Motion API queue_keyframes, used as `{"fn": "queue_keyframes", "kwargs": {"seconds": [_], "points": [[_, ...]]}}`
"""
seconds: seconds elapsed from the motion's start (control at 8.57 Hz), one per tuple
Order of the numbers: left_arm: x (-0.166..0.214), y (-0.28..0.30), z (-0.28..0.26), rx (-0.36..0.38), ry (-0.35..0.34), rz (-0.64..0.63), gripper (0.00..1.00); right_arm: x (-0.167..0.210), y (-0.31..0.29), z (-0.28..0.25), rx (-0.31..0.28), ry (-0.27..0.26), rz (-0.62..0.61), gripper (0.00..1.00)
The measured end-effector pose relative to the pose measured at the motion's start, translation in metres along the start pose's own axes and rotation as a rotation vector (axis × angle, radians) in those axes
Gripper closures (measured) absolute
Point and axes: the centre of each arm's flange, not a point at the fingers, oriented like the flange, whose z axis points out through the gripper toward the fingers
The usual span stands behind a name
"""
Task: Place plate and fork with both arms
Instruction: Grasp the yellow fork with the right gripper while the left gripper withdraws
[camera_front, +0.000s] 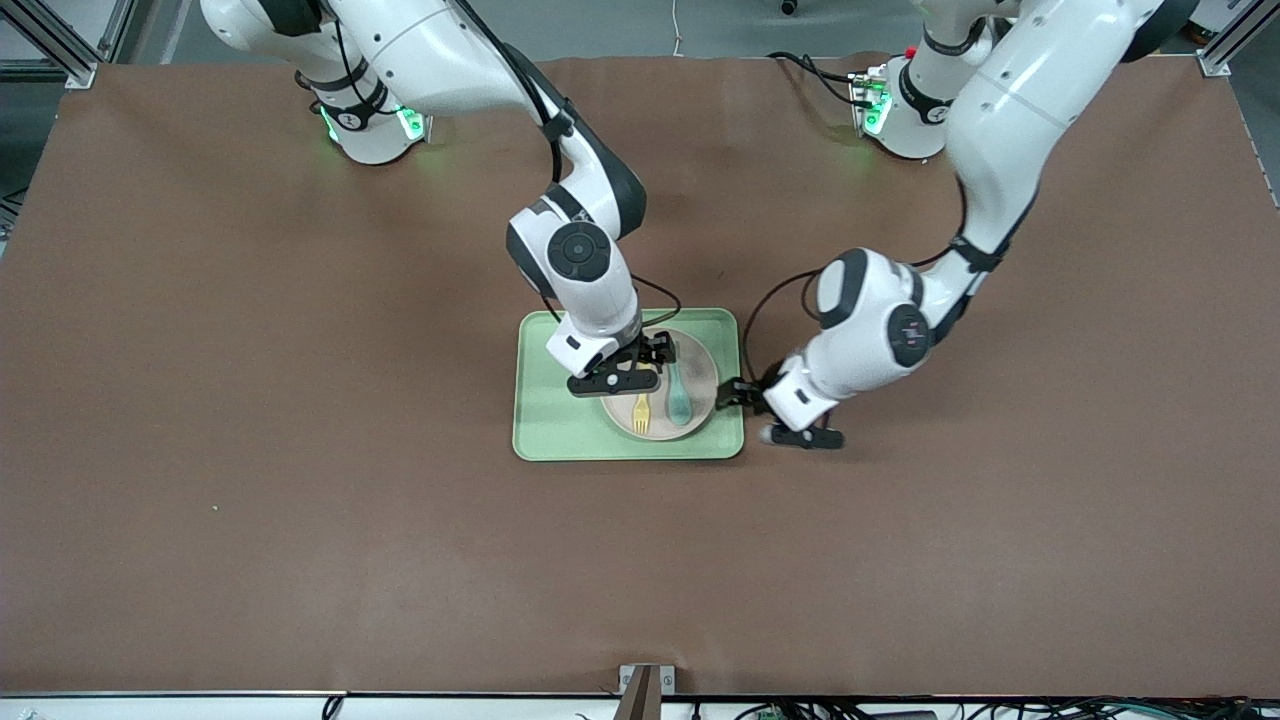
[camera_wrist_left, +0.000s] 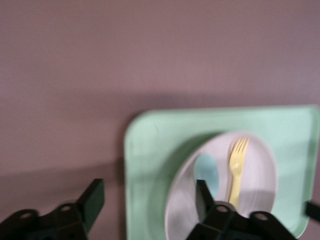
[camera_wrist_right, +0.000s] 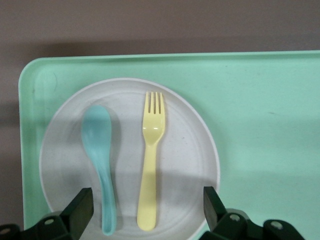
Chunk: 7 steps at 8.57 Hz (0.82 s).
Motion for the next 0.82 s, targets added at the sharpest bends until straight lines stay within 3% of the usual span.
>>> {"fn": "queue_keyframes", "kwargs": {"seconds": [0.12, 0.35, 0.58, 0.82], "points": [[0.024, -0.020, -0.054, 0.006, 0.064, -0.029, 0.01, -0.005, -0.004, 0.009, 0.000, 0.002, 0.005, 0.07], [0.052, -0.059, -0.149, 0.028, 0.179, -0.083, 0.00, -0.013, -0.010, 0.025, -0.014, 0.001, 0.005, 0.13], [0.054, -0.081, -0.219, 0.095, 0.208, -0.087, 0.00, -0.023, -0.020, 0.030, -0.071, 0.045, 0.000, 0.16], [0.043, -0.105, -0.291, 0.228, 0.213, -0.076, 0.00, -0.029, -0.021, 0.048, -0.113, 0.060, 0.024, 0.17]]}}
